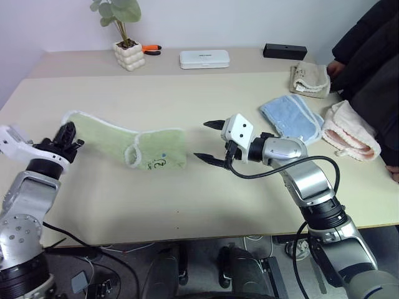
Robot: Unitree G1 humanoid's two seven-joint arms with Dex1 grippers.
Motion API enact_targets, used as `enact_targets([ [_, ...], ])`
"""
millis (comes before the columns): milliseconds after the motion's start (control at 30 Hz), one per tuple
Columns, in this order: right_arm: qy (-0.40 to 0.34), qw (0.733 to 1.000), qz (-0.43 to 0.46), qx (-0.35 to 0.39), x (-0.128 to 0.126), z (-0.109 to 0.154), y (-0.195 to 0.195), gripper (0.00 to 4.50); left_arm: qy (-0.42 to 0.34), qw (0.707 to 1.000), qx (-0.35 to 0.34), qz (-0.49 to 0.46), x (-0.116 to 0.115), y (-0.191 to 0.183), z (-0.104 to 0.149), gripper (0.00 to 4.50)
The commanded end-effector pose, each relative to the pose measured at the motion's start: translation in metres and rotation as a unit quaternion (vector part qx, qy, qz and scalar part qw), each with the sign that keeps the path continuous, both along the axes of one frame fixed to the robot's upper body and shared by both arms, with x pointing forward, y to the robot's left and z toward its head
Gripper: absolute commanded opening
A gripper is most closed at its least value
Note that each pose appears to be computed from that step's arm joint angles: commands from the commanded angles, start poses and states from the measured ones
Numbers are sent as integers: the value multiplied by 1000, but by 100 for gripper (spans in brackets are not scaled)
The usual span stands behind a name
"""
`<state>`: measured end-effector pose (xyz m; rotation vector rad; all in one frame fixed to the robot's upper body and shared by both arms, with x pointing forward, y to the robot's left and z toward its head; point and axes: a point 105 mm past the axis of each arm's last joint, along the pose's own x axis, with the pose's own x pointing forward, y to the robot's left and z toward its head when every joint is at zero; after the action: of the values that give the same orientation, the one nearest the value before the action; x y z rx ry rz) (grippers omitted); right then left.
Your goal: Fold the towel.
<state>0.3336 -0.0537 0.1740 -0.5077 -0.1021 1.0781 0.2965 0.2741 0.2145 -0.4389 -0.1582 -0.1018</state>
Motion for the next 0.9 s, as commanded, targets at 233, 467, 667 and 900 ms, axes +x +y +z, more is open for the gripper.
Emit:
enact_targets([
  [233, -4, 1000, -21, 6, 5, -8, 0, 450, 67, 918, 233, -313, -3, -137, -51, 2],
  [467, -3, 999, -38, 7, 5, -12, -4, 450, 100, 919, 222, -309, 18, -147, -73, 2],
  [667, -6, 999, -45, 7, 7, -10, -7, 450, 76, 934, 180, -299, 12, -133, -58, 196],
  [900, 7, 998, -38, 48, 10, 5, -2, 313, -12, 963, 112, -246, -16, -83, -6, 303],
])
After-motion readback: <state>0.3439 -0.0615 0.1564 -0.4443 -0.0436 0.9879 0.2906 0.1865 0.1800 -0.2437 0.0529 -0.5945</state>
